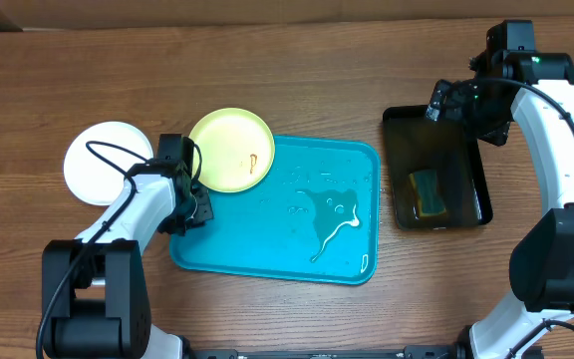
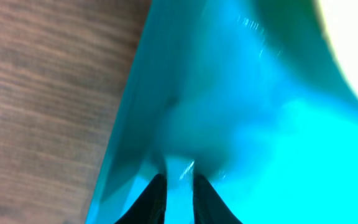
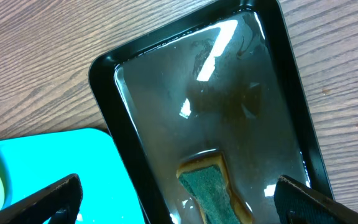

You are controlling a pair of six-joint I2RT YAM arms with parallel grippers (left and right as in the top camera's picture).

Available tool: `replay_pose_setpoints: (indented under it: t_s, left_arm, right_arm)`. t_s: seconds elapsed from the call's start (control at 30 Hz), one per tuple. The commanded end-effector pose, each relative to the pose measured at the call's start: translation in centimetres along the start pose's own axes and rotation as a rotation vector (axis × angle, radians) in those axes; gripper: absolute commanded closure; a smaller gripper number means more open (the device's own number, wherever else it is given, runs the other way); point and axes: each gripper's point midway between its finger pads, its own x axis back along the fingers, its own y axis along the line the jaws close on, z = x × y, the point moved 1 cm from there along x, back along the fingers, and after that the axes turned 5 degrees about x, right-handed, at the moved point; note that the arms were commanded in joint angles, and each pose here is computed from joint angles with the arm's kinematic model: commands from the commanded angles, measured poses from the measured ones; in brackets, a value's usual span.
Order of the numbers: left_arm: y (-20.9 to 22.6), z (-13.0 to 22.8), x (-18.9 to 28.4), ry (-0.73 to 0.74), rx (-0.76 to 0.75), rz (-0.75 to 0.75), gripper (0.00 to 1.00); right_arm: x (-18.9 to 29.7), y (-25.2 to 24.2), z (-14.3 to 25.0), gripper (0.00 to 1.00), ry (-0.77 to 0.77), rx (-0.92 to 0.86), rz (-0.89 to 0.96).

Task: Clean dirty plates on tray and stack at the side
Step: 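Grasp the yellow plate rim with the left gripper and hold it, then lower the right gripper into the black tray toward the sponge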

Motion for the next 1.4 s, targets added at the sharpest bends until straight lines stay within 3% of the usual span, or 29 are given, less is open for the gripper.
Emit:
replay_pose_setpoints:
  t_s: [0.0, 0.13, 0.23, 0.4, 0.57, 0.83, 0.9, 0.97, 1.3, 1.37]
  left_arm:
    - [-0.2, -2.0, 1.4, -0.050, -0.018, -0.006, 0.78]
    - [-0.2, -2.9, 2.0, -0.077, -0.025, -0.015, 0.76]
    - [0.1, -3.1, 2.0, -0.089, -0.040, -0.036, 0.63]
    - [0.8, -3.7, 2.0, -0.113, -0.024, -0.059, 0.59]
    - [1.5, -4.7, 1.9, -0.138, 0.010, -0.054, 0.45]
    - [1.3, -4.2, 0.8, -0.127, 0.016, -0.029, 0.51]
    - [1.3, -3.8, 0.5, -0.112, 0.015, -0.027, 0.61]
    - [1.1, -3.7, 0.5, -0.109, 0.014, -0.013, 0.66]
    - [0.8, -3.1, -0.7, -0.080, 0.031, 0.006, 0.67]
    - [0.8, -3.0, -0.8, -0.077, 0.034, 0.006, 0.77]
  right_arm:
    - [0.5, 0.3, -0.3, 0.00, -0.018, 0.004, -0.004]
    - [0.5, 0.3, -0.3, 0.00, -0.018, 0.004, -0.004]
    - [0.5, 0.3, -0.3, 0.00, -0.018, 0.004, -0.004]
    - [0.5, 0.3, -0.3, 0.00, -0.018, 0.004, -0.004]
    - [0.5, 0.3, -0.3, 0.00, -0.018, 0.004, -0.004]
    - [0.5, 0.3, -0.3, 0.00, -0.018, 0.004, -0.004]
    - [0.5, 0.3, -0.3, 0.00, -0.018, 0.004, -0.004]
    - [0.5, 0.3, -0.3, 0.00, -0.018, 0.004, -0.004]
    - [0.5, 0.3, -0.3, 0.00, -0.018, 0.004, -0.004]
    - [0.5, 0.3, -0.3, 0.00, -0.018, 0.004, -0.004]
